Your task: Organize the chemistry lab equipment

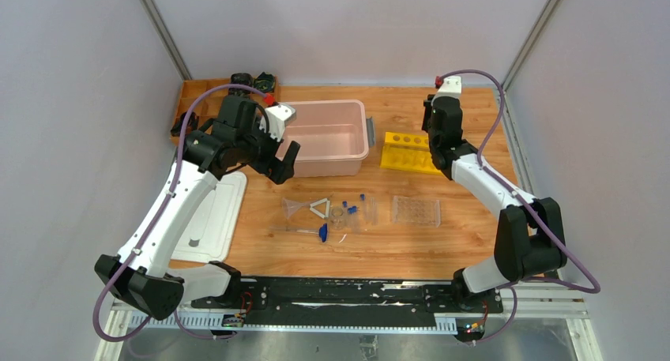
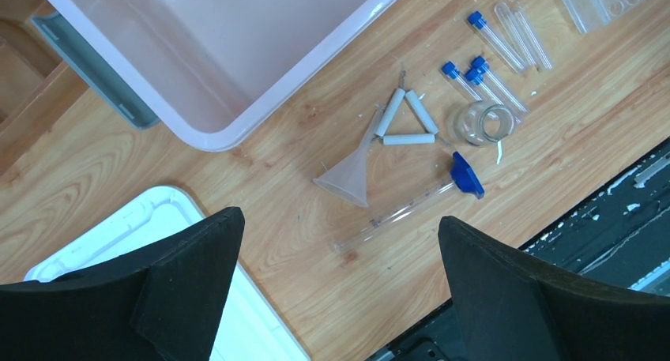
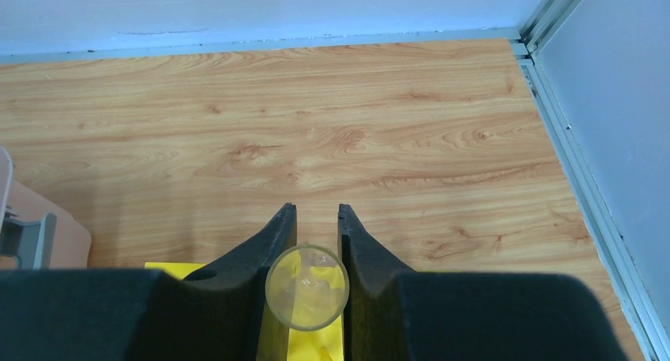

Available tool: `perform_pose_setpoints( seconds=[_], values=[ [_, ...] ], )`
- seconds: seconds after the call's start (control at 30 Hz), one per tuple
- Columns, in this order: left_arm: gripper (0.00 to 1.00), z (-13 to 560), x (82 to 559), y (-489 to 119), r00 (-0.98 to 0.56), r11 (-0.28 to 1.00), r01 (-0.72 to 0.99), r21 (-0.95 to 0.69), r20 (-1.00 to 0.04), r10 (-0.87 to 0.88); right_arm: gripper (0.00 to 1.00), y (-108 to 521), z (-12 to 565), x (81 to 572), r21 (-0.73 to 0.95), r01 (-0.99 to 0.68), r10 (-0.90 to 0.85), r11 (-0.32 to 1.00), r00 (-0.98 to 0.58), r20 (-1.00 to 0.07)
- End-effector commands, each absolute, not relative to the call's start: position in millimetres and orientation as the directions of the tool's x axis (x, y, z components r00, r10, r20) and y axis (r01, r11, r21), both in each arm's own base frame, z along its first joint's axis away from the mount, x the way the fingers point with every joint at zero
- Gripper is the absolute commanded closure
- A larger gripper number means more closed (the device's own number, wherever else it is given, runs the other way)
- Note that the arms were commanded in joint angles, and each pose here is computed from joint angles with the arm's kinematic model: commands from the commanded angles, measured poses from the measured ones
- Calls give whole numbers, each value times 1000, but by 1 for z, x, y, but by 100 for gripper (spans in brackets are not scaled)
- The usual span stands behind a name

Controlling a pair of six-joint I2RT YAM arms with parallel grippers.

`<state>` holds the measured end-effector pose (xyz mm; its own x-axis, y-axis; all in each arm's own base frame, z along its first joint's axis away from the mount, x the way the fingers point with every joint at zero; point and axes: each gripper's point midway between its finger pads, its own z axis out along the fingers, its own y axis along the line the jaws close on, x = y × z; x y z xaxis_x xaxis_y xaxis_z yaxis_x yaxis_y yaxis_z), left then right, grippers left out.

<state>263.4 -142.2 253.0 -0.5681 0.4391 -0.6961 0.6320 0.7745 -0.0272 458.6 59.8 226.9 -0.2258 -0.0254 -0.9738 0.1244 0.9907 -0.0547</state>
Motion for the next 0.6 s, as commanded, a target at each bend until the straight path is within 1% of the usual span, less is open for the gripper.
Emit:
perform_pose_setpoints(
  seconds=[0.0, 0.33, 0.57],
  values=[
    [0, 266, 267, -140, -541, 778, 628, 0, -719, 437, 100, 48, 206, 455, -36, 182, 12, 983, -254, -967],
    [0, 269, 270, -137, -535, 784, 621, 17, -722, 440, 100, 43, 197, 448, -26, 206, 27, 978, -248, -968],
    [0, 268, 271, -135, -537, 789, 614, 25, -718, 442, 100, 40, 223, 443, -5, 218, 37, 976, -188, -981]
  ],
)
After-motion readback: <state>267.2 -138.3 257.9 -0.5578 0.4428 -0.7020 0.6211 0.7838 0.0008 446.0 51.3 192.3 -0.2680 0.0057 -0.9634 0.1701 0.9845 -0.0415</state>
